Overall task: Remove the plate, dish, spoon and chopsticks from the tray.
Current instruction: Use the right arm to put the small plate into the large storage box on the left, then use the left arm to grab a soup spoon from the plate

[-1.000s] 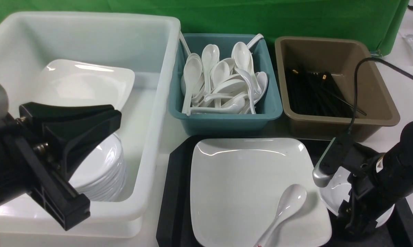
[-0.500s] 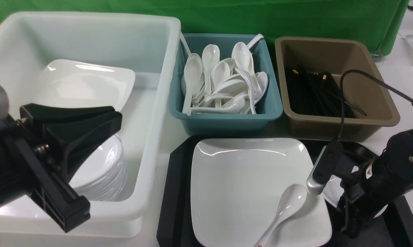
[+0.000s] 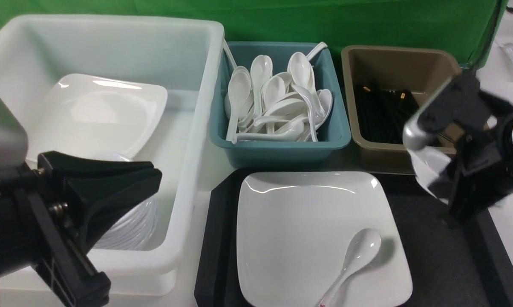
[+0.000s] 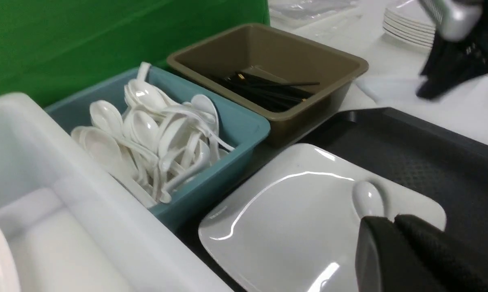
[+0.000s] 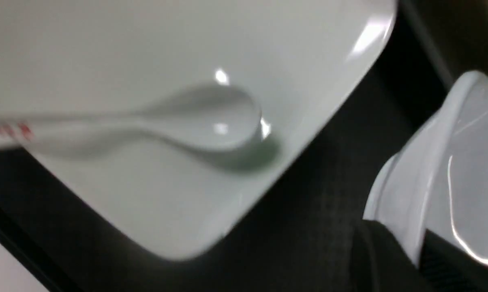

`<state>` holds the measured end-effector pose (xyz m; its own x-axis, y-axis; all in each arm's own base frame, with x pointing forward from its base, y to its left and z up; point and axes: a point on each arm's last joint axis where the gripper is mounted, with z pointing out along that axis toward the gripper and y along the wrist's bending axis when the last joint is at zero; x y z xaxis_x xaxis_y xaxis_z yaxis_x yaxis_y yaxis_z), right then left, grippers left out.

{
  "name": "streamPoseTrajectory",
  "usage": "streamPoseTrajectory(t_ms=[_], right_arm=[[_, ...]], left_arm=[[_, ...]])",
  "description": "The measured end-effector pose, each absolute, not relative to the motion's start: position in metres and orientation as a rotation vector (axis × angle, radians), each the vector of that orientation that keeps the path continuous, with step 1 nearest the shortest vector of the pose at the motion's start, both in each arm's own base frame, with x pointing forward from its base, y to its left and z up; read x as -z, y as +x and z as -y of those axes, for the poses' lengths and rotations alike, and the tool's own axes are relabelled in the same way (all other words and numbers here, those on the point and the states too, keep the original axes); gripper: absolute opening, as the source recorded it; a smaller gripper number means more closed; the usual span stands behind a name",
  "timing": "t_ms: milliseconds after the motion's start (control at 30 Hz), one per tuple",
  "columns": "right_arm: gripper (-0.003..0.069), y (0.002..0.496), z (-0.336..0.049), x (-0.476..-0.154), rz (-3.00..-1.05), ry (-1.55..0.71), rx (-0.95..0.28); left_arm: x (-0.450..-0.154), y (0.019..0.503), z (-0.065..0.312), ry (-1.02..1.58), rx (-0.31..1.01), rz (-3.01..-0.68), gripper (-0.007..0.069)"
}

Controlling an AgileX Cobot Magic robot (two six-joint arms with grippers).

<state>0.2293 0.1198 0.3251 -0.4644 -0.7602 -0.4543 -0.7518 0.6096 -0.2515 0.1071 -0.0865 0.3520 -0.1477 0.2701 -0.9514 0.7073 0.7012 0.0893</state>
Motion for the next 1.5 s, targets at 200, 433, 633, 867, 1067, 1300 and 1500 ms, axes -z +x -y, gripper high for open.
streamPoseTrajectory(t_ms=[200,433,633,867,1067,1300,1500], right_arm=[[0.0057,0.199,-0.218,-0.384,-1.954,-1.442,-0.168],[0.0057,0.203,-0.334,-0.369,-1.816,-1.621,-0.266],[0.0057,0.217,-0.423,-0.332,-1.732,-1.698,-0.295],[0.0113,0.233,-0.458,-0.287,-1.754,-1.718,-0.289],[0.0430,0.234,-0.461,-0.270,-1.817,-1.743,-0.273],[0.0518,0.215,-0.431,-0.320,-1.956,-1.760,-0.196],[0.0195,0.214,-0.377,-0.381,-2.029,-1.537,-0.051]], left_arm=[[-0.366,0.089,0.062,0.737,0.331,-1.946,0.0017],[-0.367,0.039,0.003,0.453,0.130,-2.019,0.0017],[-0.361,0.001,-0.026,0.349,0.107,-1.981,0.0017],[-0.357,-0.004,-0.028,0.369,0.109,-2.002,0.0017],[-0.358,-0.004,-0.026,0.415,0.109,-1.988,0.0017],[-0.361,0.005,-0.013,0.494,0.154,-1.985,0.0017],[-0.361,0.048,0.022,0.615,0.194,-2.111,0.0017]])
